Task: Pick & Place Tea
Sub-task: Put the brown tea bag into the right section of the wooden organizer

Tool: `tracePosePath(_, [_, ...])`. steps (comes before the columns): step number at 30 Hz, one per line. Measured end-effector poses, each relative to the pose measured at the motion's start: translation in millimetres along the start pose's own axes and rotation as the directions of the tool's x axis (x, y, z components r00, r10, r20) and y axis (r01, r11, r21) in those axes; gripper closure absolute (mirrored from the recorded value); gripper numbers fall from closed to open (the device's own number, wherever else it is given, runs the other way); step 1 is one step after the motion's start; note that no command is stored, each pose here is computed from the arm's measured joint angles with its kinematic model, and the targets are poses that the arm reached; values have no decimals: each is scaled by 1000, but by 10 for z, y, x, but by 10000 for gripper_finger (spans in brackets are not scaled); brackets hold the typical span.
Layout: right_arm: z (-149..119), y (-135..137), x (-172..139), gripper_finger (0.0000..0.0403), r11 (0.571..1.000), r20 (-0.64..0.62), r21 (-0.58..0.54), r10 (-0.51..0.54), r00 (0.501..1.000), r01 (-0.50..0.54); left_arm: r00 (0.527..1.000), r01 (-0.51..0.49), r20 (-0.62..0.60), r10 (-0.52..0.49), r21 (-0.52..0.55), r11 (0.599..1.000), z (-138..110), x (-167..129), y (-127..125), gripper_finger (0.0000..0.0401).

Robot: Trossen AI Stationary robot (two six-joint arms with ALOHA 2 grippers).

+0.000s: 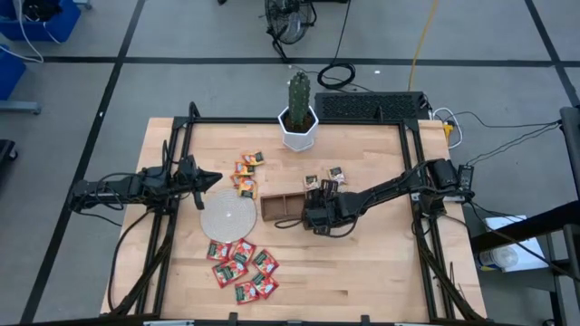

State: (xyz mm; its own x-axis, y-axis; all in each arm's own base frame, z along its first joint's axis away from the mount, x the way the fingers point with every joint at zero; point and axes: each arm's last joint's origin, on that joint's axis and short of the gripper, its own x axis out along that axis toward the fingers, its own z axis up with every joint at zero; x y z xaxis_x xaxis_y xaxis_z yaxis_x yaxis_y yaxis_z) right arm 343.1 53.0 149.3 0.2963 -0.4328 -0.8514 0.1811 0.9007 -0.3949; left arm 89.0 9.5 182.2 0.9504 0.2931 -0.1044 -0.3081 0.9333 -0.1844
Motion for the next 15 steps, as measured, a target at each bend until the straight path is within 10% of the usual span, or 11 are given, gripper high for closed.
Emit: tracePosePath(15, [6,79,-55,403,995,66,-16,-101,993,102,1000,0,-1,0,0,1000,-1,1,0,380])
